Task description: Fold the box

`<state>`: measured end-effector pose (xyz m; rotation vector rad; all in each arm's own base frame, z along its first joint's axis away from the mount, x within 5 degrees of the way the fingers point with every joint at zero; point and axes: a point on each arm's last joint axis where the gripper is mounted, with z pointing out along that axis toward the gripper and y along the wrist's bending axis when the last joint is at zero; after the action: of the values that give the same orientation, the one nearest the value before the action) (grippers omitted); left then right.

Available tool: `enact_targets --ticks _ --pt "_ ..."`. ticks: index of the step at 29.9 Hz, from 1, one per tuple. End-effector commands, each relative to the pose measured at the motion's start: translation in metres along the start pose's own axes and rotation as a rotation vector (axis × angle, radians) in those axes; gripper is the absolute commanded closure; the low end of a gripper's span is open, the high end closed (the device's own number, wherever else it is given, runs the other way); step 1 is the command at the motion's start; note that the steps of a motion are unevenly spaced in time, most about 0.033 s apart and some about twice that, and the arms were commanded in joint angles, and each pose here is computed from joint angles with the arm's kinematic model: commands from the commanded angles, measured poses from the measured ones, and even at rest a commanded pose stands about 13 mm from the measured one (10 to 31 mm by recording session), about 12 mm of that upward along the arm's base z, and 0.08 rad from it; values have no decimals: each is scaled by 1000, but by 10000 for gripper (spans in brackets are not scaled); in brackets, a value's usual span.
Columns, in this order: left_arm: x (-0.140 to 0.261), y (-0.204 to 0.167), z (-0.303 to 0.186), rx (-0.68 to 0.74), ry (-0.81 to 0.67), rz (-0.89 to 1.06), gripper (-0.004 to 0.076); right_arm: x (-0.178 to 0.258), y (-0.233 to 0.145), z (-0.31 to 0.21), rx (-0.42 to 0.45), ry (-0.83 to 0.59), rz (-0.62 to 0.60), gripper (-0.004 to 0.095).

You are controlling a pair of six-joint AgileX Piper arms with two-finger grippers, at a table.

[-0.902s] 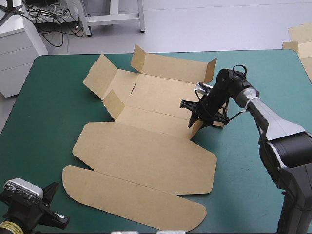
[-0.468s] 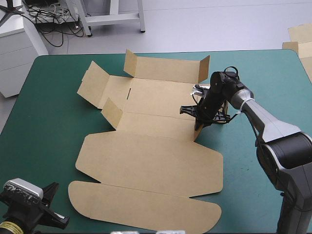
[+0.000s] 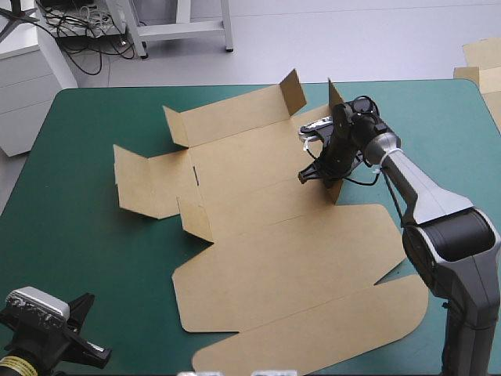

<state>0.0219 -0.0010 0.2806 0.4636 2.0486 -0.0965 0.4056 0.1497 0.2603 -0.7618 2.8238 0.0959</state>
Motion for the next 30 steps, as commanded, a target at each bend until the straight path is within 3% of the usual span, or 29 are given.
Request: enact_targets --ticks 1,8,12,17,22,30 --pt "-13 1 -5 -4 -79 2 734 -11 3 -22 46 -53 -240 906" --pt "-13 1 -5 -4 -79 2 734 -39 29 -5 31 -135 -540 906" --pt "-13 1 -5 -4 -79 2 734 -52 58 -8 -15 -236 -753 906" --pt "-13 1 -5 -4 -79 2 734 -57 100 -18 -77 -339 -931 906" --pt "-13 1 -5 -4 -79 2 734 -55 128 -20 -108 -354 -1030 907" --pt "-13 1 -5 -4 -79 2 734 -53 135 -19 -115 -343 -1052 890"
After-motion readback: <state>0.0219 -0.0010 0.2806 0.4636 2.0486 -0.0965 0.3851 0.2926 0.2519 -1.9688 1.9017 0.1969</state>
